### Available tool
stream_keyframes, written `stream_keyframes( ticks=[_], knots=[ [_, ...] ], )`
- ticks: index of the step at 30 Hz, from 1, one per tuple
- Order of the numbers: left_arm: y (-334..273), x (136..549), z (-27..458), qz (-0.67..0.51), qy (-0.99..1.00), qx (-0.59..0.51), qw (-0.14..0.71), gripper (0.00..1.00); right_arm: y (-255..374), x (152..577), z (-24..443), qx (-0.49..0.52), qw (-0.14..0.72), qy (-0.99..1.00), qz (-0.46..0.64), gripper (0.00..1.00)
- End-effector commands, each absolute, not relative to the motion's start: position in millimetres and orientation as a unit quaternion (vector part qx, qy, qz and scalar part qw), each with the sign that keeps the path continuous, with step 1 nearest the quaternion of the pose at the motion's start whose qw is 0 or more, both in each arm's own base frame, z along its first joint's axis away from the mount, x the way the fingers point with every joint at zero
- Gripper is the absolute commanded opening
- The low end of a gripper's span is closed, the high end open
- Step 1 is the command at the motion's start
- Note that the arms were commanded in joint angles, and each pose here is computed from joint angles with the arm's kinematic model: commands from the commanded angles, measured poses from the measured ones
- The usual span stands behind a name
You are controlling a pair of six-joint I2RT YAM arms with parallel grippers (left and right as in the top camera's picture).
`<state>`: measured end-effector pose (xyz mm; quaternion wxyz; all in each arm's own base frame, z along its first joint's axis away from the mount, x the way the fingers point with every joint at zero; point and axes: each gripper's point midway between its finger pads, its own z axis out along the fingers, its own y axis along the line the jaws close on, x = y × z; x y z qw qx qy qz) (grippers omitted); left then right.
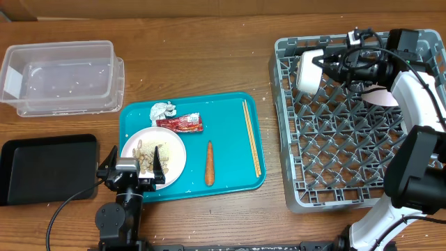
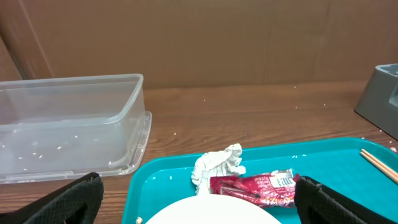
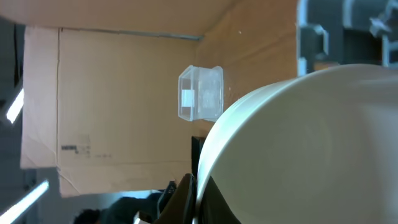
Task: Sort waste into correct bins and load items into the dishwasher
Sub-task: 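Open the right gripper and lift it away from the large bowl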
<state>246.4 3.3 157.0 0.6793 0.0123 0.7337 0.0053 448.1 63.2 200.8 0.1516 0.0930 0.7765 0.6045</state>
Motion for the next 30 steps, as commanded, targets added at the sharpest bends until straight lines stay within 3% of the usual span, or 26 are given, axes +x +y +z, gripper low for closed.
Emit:
stream_keyframes(
  ticks=[1, 8, 14, 25, 30],
  knots=[
    [2.0, 246.1, 157.0, 0.010, 0.732, 0.021, 0.681, 1.00, 61.8, 445.7, 191.4, 0.119, 0.135, 0.785, 0.593, 0.04],
    [2.0, 246.1, 157.0, 0.010, 0.732, 0.021, 0.681, 1.00, 50.3, 445.1, 166.7, 0.154, 0.132, 0.811, 0.549, 0.04],
    [2.0, 246.1, 157.0, 0.010, 0.732, 0.021, 0.681, 1.00, 22.8, 446.6, 146.8, 0.203, 0.136, 0.834, 0.495, 0.13],
    [2.0, 246.1, 157.0, 0.010, 0.732, 0.021, 0.681, 1.00, -51.1, 434.4, 155.3, 0.286, 0.143, 0.863, 0.391, 0.15],
    [2.0, 246.1, 157.0, 0.010, 0.732, 0.021, 0.681, 1.00, -96.5, 418.2, 193.9, 0.330, 0.157, 0.889, 0.275, 0.31]
  ],
)
